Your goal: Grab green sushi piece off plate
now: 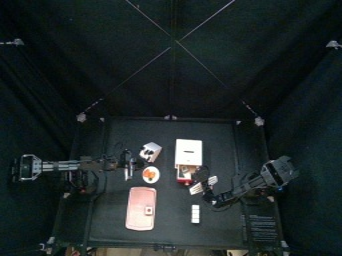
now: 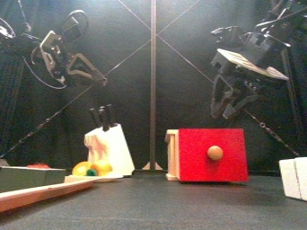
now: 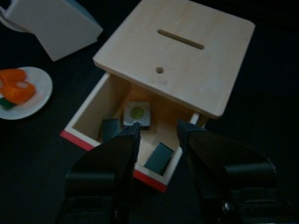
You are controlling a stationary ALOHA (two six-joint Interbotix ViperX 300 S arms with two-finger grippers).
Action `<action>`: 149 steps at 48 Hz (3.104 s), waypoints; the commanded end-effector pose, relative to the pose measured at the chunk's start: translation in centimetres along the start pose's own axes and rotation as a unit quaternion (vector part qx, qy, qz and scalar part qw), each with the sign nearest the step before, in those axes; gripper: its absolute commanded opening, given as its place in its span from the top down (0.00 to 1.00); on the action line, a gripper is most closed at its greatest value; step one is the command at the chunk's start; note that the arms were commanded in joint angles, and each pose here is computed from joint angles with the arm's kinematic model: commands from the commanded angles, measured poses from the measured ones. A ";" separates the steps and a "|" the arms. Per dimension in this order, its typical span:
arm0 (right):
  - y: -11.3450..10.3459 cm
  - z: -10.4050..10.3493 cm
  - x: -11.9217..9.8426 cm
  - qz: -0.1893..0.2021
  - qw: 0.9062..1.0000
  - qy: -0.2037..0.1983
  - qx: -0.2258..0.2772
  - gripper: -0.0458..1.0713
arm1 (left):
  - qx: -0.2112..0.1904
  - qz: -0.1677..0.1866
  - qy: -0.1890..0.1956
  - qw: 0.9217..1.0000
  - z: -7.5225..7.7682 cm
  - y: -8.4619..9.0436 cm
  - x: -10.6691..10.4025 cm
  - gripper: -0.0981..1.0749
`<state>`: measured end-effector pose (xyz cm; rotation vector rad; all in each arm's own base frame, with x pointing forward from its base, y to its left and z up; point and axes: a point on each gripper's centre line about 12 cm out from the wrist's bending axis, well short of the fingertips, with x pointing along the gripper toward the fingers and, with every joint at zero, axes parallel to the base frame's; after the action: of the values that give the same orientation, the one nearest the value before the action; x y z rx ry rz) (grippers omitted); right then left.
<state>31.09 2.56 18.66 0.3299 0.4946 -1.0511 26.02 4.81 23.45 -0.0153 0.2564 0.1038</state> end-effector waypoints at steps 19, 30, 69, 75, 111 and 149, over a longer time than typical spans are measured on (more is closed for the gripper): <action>8.4 0.7 -2.2 0.273 0.960 0.031 -0.043 0.26 | -0.001 0.000 -0.011 1.000 0.6 0.0 0.1 0.47; 12.3 -1.3 -1.8 0.369 0.921 0.079 -0.092 0.26 | -0.001 -0.001 -0.012 1.000 0.7 0.0 0.1 0.47; 21.1 -3.8 2.1 0.433 0.873 0.065 -0.215 0.18 | 0.000 0.000 -0.012 1.000 0.6 0.0 0.0 0.47; 21.4 -4.5 3.3 0.424 0.875 0.068 -0.225 0.18 | 0.001 0.000 -0.011 1.000 0.6 0.1 0.0 0.47; 22.9 -5.3 3.8 0.426 0.871 0.077 -0.233 0.18 | 0.000 0.000 -0.010 1.000 0.5 0.1 0.0 0.47; 23.0 -6.1 4.5 0.423 0.871 0.085 -0.235 0.18 | 0.000 0.001 -0.010 1.000 0.5 0.1 0.0 0.47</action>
<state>51.13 12.84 9.31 0.1510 0.7090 -0.0382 25.84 4.85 23.26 -0.0179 0.2591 0.1071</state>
